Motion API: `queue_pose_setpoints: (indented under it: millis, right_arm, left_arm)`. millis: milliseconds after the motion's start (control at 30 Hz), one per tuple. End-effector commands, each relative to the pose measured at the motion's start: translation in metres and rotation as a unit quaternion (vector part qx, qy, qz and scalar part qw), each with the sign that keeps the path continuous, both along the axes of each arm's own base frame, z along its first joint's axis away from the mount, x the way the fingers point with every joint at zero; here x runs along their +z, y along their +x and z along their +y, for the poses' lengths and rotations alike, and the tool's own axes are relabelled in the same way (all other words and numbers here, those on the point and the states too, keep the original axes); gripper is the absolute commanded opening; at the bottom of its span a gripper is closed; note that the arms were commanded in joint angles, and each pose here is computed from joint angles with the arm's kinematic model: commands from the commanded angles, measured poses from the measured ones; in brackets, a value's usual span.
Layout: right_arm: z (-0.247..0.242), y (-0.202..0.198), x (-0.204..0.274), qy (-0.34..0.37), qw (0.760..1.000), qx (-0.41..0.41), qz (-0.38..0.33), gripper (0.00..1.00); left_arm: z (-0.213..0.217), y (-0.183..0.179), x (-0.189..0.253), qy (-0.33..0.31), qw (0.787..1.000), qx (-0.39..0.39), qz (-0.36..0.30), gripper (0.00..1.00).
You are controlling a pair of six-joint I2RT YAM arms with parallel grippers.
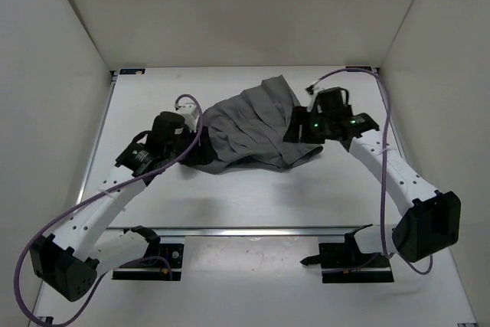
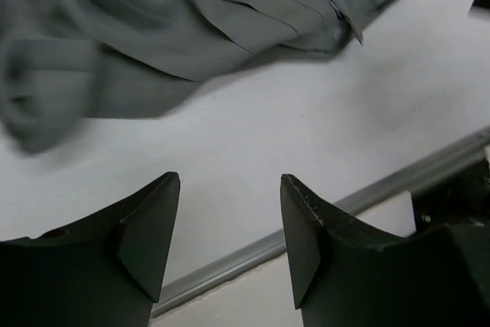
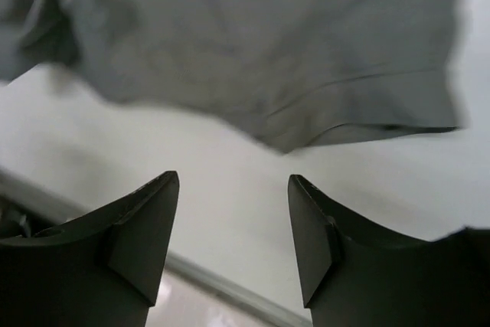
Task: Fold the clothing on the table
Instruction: Move the skirt to the center of the board, then flatten the skirt out
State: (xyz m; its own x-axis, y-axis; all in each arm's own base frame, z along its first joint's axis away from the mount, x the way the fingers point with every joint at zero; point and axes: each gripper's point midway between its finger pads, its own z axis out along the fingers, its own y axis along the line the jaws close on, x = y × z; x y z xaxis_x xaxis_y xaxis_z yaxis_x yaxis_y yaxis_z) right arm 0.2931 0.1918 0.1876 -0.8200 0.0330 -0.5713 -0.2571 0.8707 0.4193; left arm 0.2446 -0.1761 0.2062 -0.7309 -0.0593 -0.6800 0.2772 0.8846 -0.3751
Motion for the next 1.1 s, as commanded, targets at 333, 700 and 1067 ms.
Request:
queue_pose_setpoints:
  millis: [333,700,1067]
  right_arm:
    - [-0.098,0.095,-0.074,-0.165,0.985,-0.053,0.018,0.6]
    - [-0.011,0.046,-0.098,-0.181,0.982,0.053,-0.006,0.62]
    - [-0.014,0.055,-0.045,-0.229,0.962,-0.023,-0.147,0.65]
  left_arm:
    - [-0.056,0.009,-0.065,-0.029,0.994,-0.015,0.108,0.68]
    - [-0.05,0.0,-0.093,-0.024,0.989,-0.01,0.143,0.69]
    - [-0.035,-0.008,-0.098,-0.021,0.989,-0.007,0.149,0.69]
